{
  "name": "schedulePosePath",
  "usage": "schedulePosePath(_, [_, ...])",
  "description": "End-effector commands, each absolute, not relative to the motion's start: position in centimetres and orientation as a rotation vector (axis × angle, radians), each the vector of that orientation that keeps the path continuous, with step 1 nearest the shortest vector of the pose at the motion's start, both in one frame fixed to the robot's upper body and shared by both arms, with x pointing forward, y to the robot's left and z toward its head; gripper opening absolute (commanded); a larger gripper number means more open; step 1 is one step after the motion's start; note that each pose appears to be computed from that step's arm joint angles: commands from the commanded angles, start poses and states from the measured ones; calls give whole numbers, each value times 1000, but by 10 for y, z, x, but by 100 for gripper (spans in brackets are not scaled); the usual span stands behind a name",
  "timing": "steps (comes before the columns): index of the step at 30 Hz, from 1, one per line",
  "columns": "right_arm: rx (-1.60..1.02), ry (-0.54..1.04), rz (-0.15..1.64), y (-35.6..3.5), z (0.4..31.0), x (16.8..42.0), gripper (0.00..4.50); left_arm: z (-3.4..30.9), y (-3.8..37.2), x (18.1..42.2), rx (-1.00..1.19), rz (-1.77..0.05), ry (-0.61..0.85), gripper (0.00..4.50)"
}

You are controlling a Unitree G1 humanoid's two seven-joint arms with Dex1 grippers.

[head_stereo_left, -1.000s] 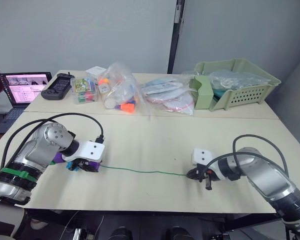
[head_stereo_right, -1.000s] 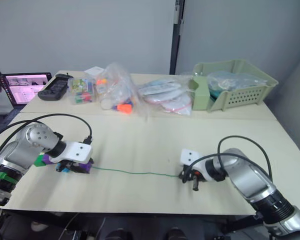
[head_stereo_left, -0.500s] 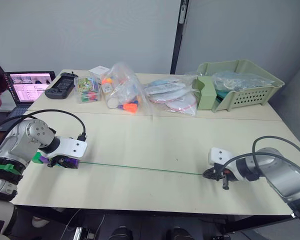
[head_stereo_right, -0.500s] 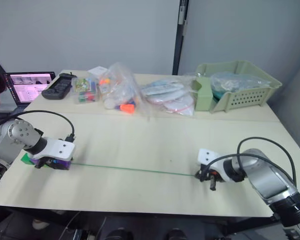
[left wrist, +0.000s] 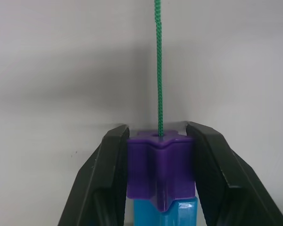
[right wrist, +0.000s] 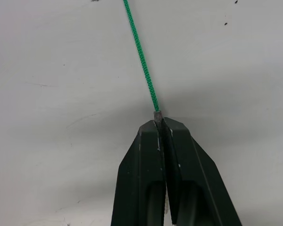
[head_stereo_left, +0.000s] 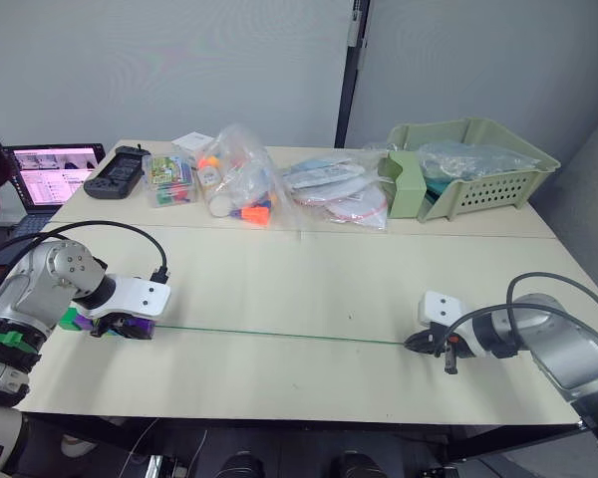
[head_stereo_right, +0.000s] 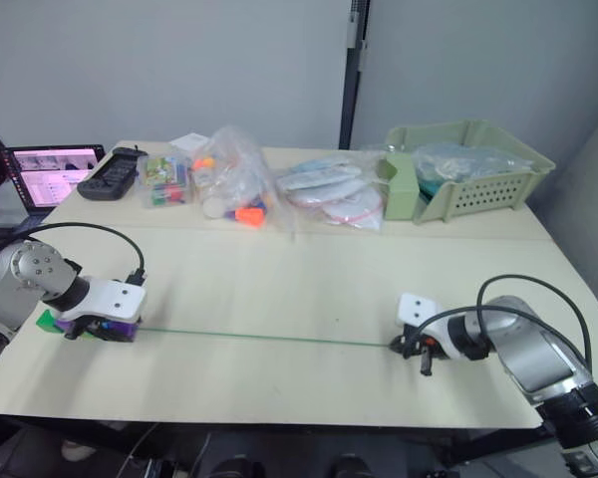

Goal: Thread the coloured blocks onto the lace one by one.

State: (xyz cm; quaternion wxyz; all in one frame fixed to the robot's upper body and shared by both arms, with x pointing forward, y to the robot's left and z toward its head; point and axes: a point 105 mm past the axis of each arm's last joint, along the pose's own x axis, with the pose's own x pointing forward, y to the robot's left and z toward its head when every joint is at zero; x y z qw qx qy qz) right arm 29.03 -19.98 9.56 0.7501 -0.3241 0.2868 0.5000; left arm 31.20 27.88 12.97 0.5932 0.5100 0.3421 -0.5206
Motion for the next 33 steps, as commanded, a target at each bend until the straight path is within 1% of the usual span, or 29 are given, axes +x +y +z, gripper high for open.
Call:
schedulePosePath(1, [-735,618,1068,-203,97,295,0,148,278,312,1170,-1186,747,312])
schedulePosePath(2, [-735,616,1073,-202,97,296,0,149,278,311,1166,-1187,751,337])
schedulePosePath(5, [-740,612,1080,-200,97,297,0,154,282,310,1162,-1178,756,439])
schedulePosePath(6, [-740,607,1079,-199,98,298,0,155,283,310,1160,-1170,756,446])
schedulePosePath(11, [-711,584,1070,-193,101,303,0,166,289,310,1120,-1136,730,446])
schedulePosePath(13, [-708,574,1072,-191,104,303,68,173,288,312,1081,-1124,693,450])
schedulePosePath(14, [-708,570,1072,-191,105,303,92,175,287,312,1066,-1122,681,450])
schedulePosePath(16, [-690,560,1074,-191,111,302,169,181,283,312,1024,-1137,626,450])
schedulePosePath(18, [-639,542,1073,-193,119,301,232,196,275,313,896,-1139,503,450])
schedulePosePath(21, [-548,511,1062,-198,132,298,336,206,279,309,739,-1110,436,450])
schedulePosePath(23, [-504,499,1053,-202,138,294,408,206,285,305,702,-1093,410,450])
schedulePosePath(24, [-465,479,1038,-206,143,293,431,209,287,302,652,-1077,375,450])
schedulePosePath(25, [-432,459,1025,-209,148,291,447,210,290,299,616,-1058,349,450])
schedulePosePath(26, [-410,444,1016,-211,151,290,447,211,293,297,590,-1043,331,450])
schedulePosePath(28, [-319,412,1012,-215,158,284,447,205,306,287,458,-998,347,450])
schedulePosePath(29, [-280,370,1000,-220,163,280,447,200,316,278,318,-956,354,450])
schedulePosePath(30, [-256,340,990,-224,166,277,447,197,322,271,223,-927,356,450])
schedulePosePath(33, [-192,279,948,-233,171,273,447,180,341,254,130,-821,363,450])
